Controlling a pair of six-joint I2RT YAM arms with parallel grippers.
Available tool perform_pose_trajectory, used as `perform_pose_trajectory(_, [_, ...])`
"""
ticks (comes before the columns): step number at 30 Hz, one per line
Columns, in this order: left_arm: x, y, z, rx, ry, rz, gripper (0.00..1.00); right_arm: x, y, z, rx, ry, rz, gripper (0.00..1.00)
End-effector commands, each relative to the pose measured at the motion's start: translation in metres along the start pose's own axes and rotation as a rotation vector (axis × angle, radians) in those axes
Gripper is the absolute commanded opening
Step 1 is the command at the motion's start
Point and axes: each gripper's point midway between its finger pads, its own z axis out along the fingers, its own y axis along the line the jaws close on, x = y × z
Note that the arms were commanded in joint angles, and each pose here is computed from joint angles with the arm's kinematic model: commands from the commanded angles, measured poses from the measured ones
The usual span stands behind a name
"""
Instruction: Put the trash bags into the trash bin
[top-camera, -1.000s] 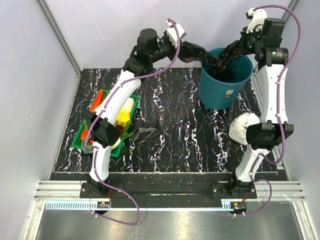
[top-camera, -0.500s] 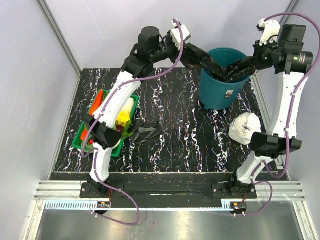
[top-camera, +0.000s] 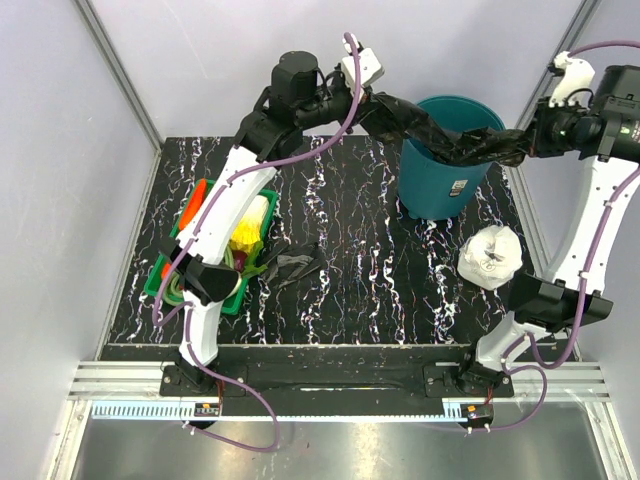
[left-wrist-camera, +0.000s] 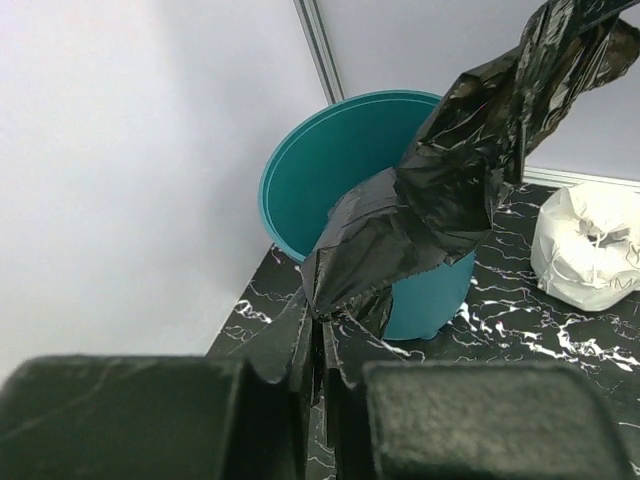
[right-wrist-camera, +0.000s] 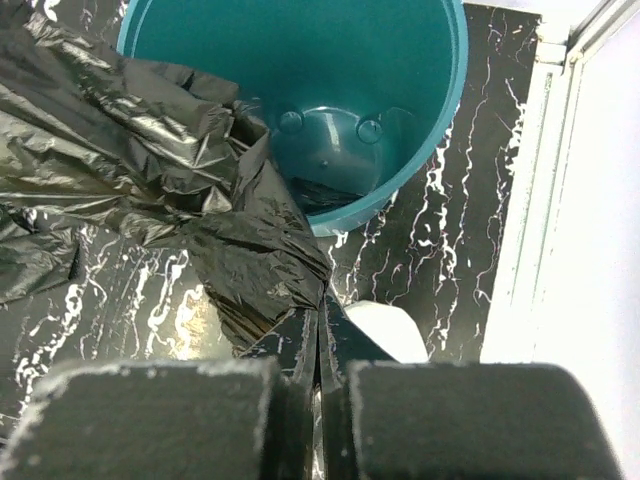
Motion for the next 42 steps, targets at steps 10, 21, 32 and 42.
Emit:
perform_pose_trajectory(10, [-0.062, 0.011, -0.048, -0.095, -0.078, 0.069, 0.09, -0.003, 0.002, -0.025, -0.182, -0.072, 0.183, 0.00])
perform_pose_trajectory(21, [-0.058, 0.009, -0.053, -0.088, -0.048, 0.075, 0.10, 0.019, 0.001, -0.021, -0.285, -0.003, 0.262, 0.00])
perform_pose_trajectory(32, [-0.036, -0.003, -0.051, -0.035, 0.019, 0.040, 0.14, 0.084, -0.002, 0.006, -0.342, 0.170, 0.273, 0.00])
perform_pose_trajectory(42, [-0.058, -0.028, -0.062, 0.035, -0.018, 0.020, 0.11, 0.106, -0.005, 0.025, -0.397, 0.214, 0.298, 0.00])
